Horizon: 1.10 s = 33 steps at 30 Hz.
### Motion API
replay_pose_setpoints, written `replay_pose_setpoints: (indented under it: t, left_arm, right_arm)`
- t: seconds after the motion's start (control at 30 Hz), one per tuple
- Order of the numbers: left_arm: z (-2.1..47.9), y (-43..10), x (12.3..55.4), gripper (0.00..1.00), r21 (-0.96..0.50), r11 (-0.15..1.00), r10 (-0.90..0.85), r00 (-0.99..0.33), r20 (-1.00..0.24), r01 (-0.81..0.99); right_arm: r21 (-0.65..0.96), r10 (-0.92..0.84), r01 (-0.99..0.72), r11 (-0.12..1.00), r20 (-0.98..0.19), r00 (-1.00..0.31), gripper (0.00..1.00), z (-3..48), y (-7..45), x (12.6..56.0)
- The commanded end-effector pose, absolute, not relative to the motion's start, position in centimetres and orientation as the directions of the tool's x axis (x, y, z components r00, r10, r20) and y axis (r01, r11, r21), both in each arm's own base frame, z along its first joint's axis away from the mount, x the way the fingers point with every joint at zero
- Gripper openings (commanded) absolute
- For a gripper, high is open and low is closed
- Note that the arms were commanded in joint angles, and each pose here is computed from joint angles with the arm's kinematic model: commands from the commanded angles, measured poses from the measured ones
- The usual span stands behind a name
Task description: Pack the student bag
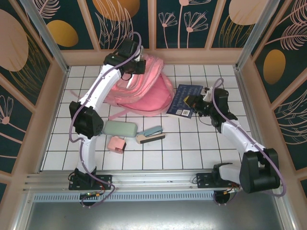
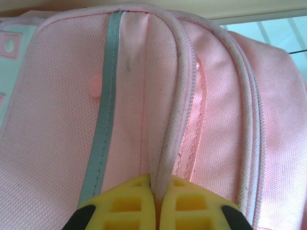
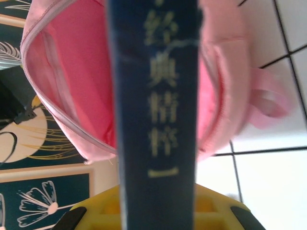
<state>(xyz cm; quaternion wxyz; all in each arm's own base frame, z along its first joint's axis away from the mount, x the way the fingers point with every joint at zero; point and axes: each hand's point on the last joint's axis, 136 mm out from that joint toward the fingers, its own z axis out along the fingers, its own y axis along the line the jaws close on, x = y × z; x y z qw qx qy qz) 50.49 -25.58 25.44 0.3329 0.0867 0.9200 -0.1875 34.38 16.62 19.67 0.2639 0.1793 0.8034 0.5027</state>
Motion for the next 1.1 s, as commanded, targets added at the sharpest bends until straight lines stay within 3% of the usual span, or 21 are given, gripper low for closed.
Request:
replay_pose_setpoints:
  t: [0.0, 0.3, 0.73, 0.9, 1.07]
  left_arm:
    - [34.3, -28.7, 48.5, 0.0, -0.489, 0.731, -0.038, -0.687, -0.725, 0.476]
    - [36.2, -28.6, 47.1, 0.0, -0.652, 0.541, -0.085, -0.737, -0.671, 0.531]
    - [38.0, -28.7, 46.6, 0.0, -0.718, 0.446, -0.123, -0.757, -0.641, 0.535]
    - [38.7, -28.9, 46.7, 0.0, -0.738, 0.418, -0.144, -0.763, -0.63, 0.53]
    - [38.3, -28.9, 46.8, 0.0, -0.742, 0.419, -0.144, -0.769, -0.623, 0.523]
  right_arm:
    - [0.937, 0.55, -0.097, 0.336, -0.278, -0.788, 0.0, 23.9, 18.8, 36.7]
    - [0.971, 0.532, -0.11, 0.214, -0.21, -0.82, 0.0, 24.1, 24.0, 40.9]
    - [0.998, 0.562, -0.047, 0.034, -0.058, -0.825, 0.0, 21.3, 31.4, 47.8]
    - [0.983, 0.588, 0.042, 0.177, -0.071, -0.806, 0.0, 16.3, 34.2, 51.2]
    - [0.97, 0.582, 0.086, 0.225, -0.064, -0.811, 0.0, 13.7, 37.2, 53.2]
